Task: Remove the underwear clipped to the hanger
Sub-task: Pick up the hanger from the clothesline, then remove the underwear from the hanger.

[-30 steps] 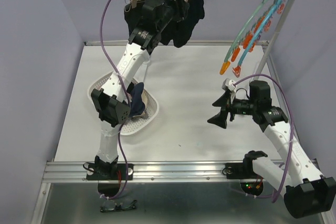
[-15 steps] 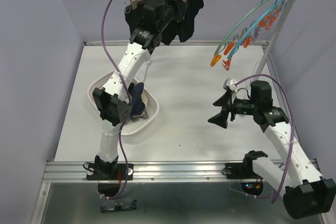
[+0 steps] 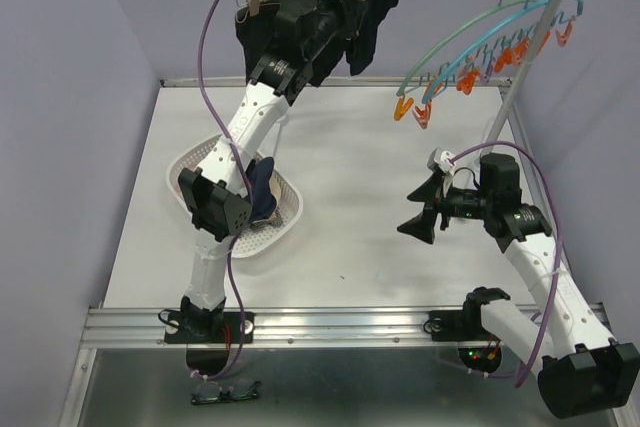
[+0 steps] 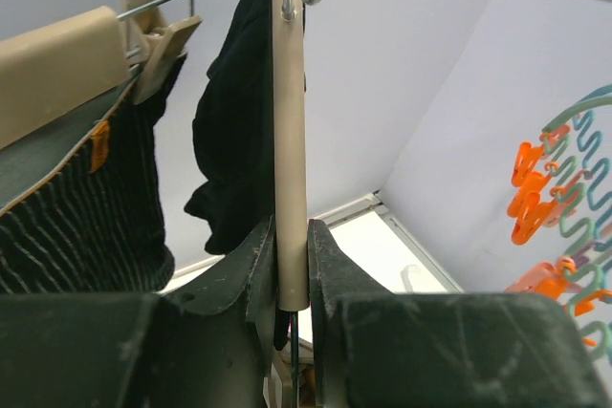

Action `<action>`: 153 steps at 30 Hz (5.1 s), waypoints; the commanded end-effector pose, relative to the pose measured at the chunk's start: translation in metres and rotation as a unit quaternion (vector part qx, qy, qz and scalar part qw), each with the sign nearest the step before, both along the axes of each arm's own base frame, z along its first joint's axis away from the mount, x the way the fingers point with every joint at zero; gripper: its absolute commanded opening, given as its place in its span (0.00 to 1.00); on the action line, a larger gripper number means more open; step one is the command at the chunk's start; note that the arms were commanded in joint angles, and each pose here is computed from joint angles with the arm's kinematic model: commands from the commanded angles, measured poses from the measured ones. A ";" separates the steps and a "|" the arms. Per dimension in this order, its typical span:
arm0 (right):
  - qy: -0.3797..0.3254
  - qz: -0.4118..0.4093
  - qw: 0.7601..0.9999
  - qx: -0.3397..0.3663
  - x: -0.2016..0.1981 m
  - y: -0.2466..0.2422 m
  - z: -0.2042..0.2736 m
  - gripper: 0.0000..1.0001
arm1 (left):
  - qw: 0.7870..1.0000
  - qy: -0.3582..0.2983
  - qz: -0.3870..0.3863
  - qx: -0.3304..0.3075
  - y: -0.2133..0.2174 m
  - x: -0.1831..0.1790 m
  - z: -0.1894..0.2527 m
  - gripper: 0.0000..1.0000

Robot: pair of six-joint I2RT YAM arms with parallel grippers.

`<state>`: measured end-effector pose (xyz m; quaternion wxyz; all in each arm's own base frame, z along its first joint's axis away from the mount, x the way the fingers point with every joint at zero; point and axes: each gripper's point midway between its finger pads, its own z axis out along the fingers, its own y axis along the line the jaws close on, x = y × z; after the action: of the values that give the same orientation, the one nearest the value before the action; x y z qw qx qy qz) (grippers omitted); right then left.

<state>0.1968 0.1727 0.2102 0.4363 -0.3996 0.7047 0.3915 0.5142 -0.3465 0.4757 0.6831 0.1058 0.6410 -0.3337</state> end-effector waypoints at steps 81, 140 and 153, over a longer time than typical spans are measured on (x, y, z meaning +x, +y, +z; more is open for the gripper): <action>-0.181 0.114 0.976 -0.039 -0.041 -0.008 0.093 1.00 | 0.937 0.084 -0.257 0.220 0.103 -0.317 -0.221 0.00; -0.128 0.176 0.974 -0.069 -0.025 -0.009 0.044 0.11 | 0.868 -0.035 -0.343 0.357 0.061 -0.362 -0.250 0.00; -0.158 0.124 0.977 -0.071 -0.011 -0.011 0.084 0.01 | 0.874 -0.043 -0.338 0.348 0.059 -0.360 -0.242 0.00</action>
<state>0.1741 0.1600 0.2541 0.4184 -0.5784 0.6107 0.3427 0.1484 -0.2797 0.2006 0.4275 0.5741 0.6376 -0.2849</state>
